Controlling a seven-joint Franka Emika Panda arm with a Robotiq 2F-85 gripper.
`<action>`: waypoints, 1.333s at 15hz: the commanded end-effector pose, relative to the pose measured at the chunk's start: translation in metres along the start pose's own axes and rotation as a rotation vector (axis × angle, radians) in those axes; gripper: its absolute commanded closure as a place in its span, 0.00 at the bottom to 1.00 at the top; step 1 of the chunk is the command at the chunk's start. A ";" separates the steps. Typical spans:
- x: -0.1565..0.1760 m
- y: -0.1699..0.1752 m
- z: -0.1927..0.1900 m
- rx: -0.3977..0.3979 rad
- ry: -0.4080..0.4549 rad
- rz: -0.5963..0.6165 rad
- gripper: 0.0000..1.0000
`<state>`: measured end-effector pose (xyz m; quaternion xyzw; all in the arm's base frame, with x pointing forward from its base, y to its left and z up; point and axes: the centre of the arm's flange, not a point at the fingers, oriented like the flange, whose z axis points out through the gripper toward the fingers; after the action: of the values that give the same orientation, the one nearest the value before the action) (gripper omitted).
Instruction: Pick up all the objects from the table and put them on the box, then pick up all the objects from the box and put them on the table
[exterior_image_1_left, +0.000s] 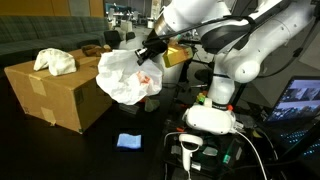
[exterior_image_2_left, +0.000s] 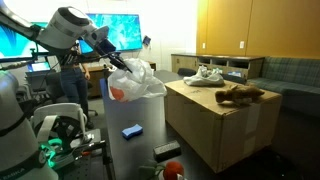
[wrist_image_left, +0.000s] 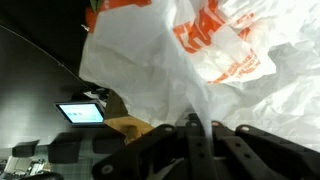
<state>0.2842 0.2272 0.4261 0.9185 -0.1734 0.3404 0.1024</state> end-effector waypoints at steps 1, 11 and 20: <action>0.001 0.004 -0.011 -0.003 0.058 0.046 0.99; -0.004 0.004 -0.013 0.012 -0.008 0.061 1.00; 0.176 0.005 0.058 -0.260 -0.323 -0.108 1.00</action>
<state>0.3758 0.1621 0.4647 0.9438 -0.1837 0.2178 0.1676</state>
